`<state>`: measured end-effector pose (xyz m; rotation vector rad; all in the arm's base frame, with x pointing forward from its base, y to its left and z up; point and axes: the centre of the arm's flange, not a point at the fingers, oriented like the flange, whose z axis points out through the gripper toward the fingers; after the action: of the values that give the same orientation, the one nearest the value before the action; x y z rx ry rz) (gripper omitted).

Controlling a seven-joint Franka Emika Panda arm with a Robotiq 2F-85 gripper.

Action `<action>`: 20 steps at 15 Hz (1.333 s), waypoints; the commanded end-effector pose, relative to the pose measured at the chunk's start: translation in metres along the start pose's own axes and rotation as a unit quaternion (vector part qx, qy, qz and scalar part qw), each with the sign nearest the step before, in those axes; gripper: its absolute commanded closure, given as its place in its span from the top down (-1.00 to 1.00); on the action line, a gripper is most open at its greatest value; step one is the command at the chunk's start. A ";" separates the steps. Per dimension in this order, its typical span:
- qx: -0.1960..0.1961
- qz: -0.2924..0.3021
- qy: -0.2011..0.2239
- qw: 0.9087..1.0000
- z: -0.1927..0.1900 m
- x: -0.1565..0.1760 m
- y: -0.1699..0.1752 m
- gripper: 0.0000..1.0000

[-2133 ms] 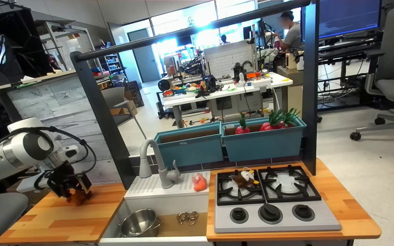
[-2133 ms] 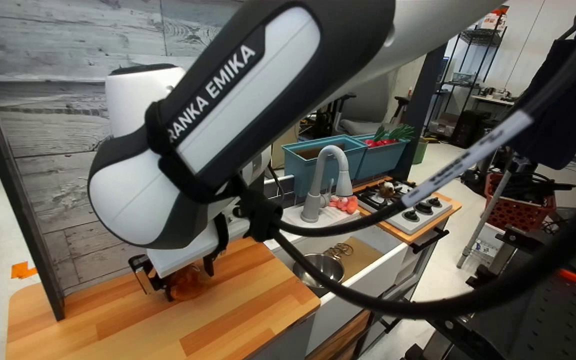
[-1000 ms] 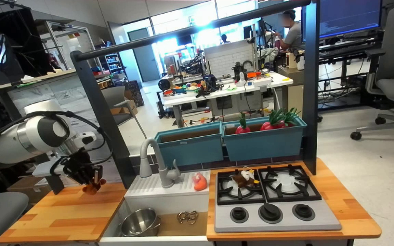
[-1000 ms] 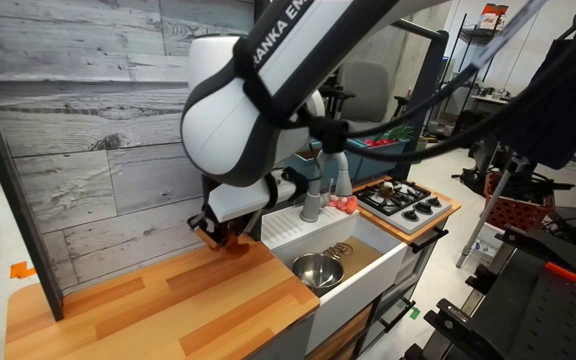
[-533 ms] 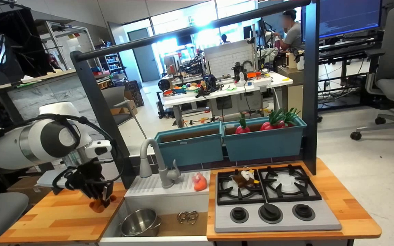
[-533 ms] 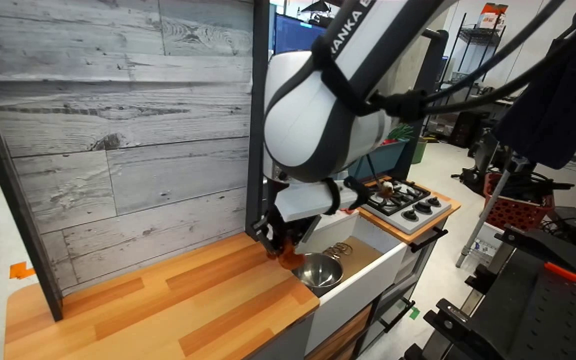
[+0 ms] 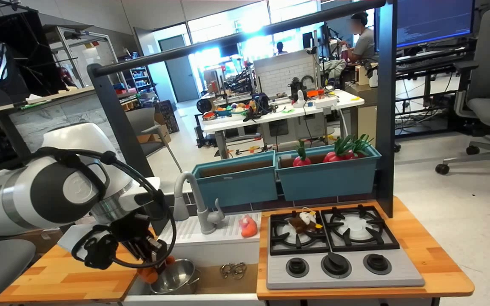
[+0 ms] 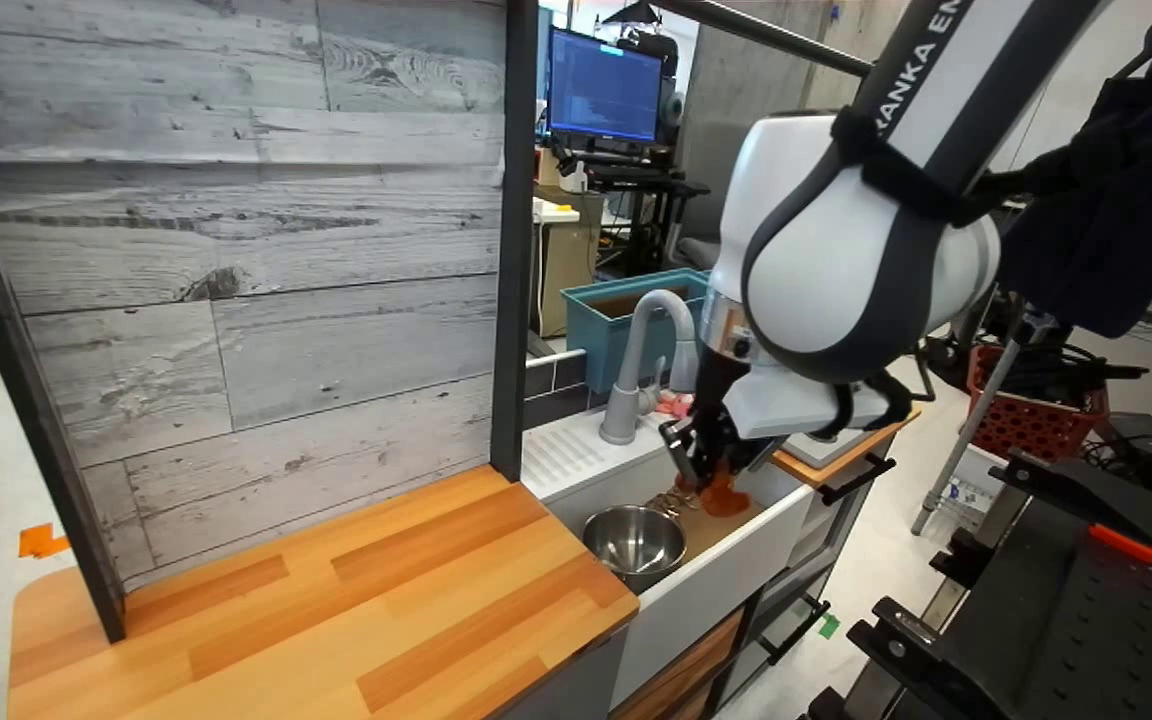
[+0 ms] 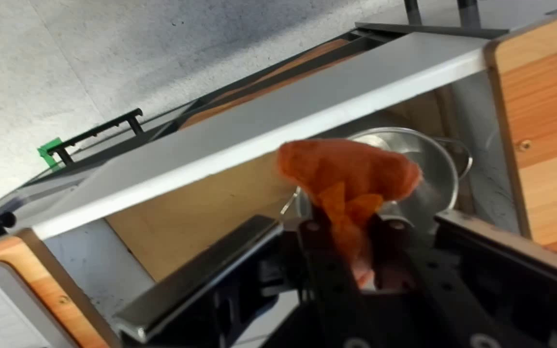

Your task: Pick the stuffed animals on the counter and the stove and put them in the pot in the sink

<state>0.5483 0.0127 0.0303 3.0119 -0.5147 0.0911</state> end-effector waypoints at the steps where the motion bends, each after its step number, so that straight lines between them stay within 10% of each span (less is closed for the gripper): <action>1: -0.002 0.025 -0.008 1.000 -0.013 0.012 0.028 -0.93; 8: -0.024 0.037 -0.057 0.997 -0.020 0.096 0.007 -0.93; 13: -0.053 0.021 -0.114 0.992 0.011 0.092 -0.008 -0.93; 20: -0.064 -0.021 -0.064 0.996 0.029 0.071 -0.035 -0.93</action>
<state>0.6234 -0.0038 0.0093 2.9221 -0.5459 -0.2408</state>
